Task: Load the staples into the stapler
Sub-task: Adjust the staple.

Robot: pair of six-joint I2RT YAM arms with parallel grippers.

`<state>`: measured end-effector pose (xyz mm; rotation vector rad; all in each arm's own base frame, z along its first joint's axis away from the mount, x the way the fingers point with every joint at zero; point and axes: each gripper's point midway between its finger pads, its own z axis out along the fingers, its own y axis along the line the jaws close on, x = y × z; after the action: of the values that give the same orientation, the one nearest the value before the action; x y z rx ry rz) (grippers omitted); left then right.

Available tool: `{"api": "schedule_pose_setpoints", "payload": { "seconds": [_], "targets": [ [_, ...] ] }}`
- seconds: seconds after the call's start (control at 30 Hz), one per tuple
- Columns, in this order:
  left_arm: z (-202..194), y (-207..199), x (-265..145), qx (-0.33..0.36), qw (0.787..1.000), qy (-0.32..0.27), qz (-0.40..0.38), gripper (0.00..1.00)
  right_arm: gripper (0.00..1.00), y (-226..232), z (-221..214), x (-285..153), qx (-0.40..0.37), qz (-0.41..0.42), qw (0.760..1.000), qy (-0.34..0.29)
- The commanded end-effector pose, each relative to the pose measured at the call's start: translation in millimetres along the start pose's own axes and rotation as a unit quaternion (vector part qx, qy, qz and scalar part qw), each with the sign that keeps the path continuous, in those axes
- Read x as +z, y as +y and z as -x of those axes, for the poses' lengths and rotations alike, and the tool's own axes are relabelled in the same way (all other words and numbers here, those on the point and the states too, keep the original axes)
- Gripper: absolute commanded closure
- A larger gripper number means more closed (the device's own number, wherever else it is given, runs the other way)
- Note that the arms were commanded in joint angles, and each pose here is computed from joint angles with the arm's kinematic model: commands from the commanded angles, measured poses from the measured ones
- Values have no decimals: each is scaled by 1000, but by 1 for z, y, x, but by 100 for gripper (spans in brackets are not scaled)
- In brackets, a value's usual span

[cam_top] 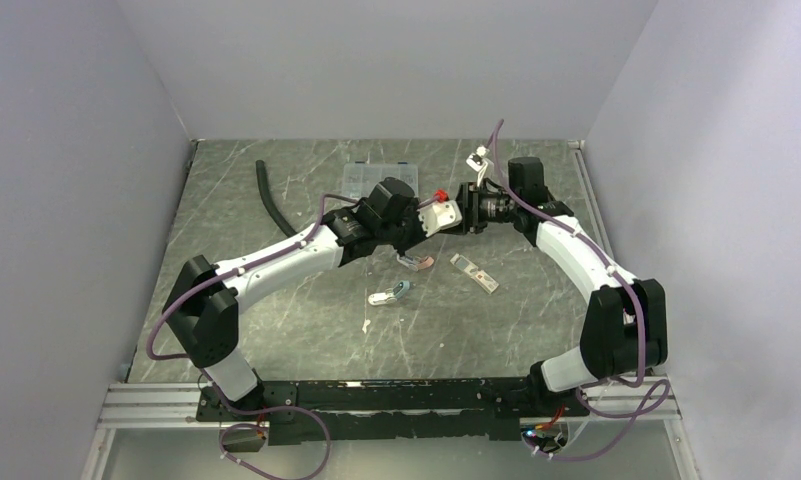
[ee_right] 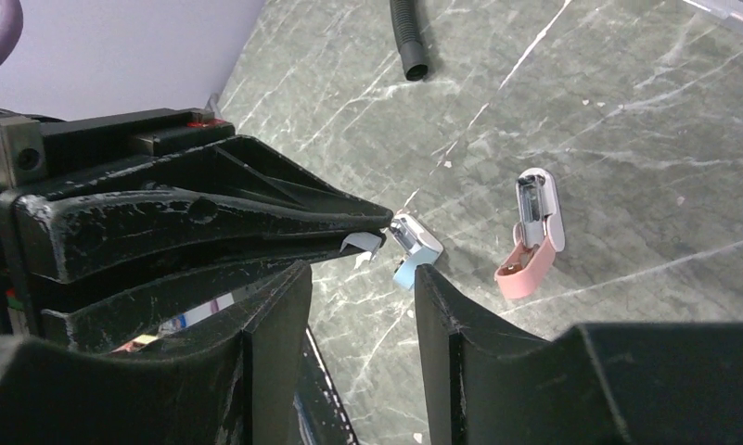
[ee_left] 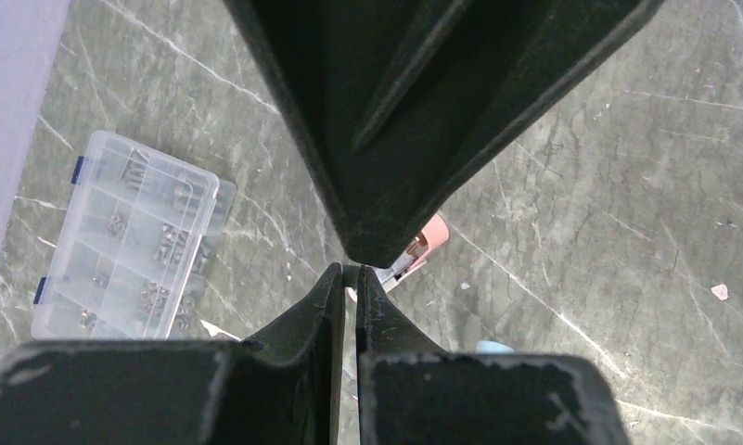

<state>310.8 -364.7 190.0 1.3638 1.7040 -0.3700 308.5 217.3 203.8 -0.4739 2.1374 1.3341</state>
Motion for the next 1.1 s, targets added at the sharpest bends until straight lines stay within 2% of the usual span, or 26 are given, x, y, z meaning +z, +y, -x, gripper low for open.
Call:
{"api": "schedule_pose_setpoints", "payload": {
  "seconds": [0.0,0.67,1.07],
  "targets": [
    [29,8,-11,13,999,-35,11,97,52,7,19,0,-40,-2,999,-10],
    [29,8,-10,15,999,-34,10,97,58,9,19,11,-59,-19,998,7],
    [28,8,-10,16,999,-32,10,97,65,9,17,16,-60,-20,998,14]
  ]
}}
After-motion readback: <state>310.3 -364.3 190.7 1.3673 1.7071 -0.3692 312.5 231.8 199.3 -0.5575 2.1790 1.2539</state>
